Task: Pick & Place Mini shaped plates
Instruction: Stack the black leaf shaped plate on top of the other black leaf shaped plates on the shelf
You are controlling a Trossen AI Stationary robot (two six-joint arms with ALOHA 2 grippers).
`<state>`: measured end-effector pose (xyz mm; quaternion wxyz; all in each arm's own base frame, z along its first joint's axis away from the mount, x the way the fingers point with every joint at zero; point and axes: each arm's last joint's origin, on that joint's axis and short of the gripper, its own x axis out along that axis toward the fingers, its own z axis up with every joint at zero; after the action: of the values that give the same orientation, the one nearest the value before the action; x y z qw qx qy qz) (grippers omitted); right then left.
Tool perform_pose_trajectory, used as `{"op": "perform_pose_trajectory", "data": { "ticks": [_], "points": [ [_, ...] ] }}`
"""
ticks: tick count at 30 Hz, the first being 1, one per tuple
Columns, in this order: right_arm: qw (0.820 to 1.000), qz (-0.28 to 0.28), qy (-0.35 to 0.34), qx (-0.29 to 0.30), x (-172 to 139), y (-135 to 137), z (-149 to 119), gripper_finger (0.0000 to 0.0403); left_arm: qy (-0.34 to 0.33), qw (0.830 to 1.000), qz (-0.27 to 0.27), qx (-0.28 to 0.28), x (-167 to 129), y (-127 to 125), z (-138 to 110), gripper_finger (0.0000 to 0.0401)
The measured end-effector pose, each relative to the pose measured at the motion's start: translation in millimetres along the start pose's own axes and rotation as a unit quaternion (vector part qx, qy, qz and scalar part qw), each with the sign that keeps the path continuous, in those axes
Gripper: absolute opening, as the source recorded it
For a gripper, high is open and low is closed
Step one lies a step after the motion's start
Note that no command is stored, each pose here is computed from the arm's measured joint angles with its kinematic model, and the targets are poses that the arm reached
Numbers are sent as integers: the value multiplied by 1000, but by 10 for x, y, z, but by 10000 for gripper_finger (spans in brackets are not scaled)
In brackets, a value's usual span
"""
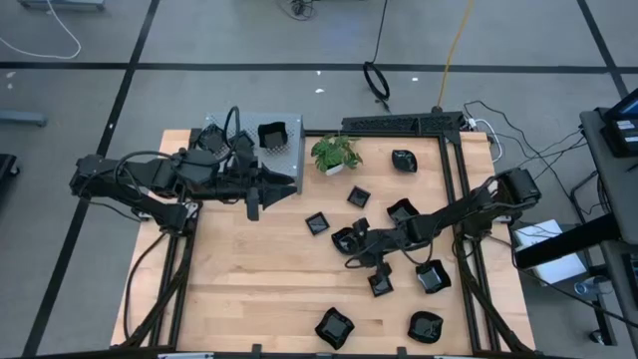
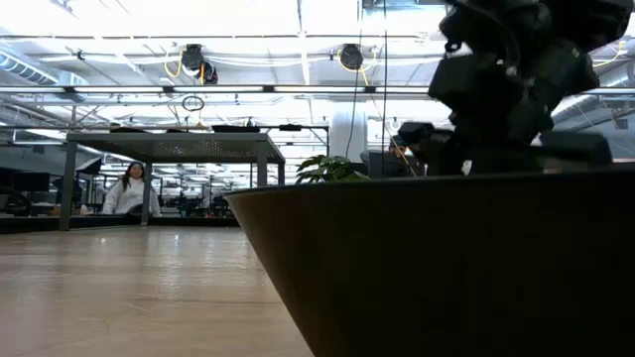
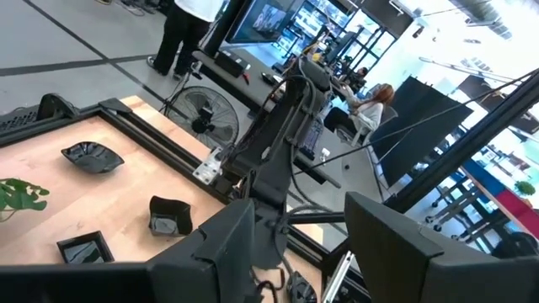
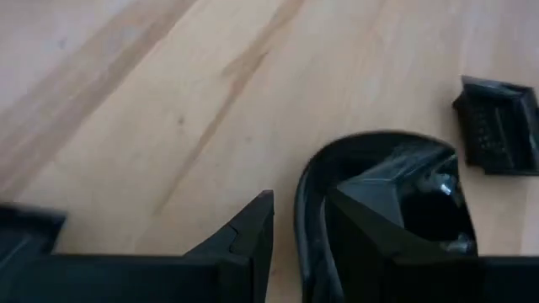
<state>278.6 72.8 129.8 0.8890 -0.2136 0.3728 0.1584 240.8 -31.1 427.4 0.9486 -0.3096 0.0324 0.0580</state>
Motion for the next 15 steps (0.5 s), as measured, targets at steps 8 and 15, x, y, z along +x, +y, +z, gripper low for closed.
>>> {"op": "perform_pose_trajectory", "data": {
  "ticks": [8,15],
  "points": [
    [995,-86,19,-40,220,46,-46,100,-6,1000,8,-3,0,5,4,191],
    [995,-93,21,-43,247,61,-52,72,-7,1000,10,-3,0,6,4,191]
  ]
}}
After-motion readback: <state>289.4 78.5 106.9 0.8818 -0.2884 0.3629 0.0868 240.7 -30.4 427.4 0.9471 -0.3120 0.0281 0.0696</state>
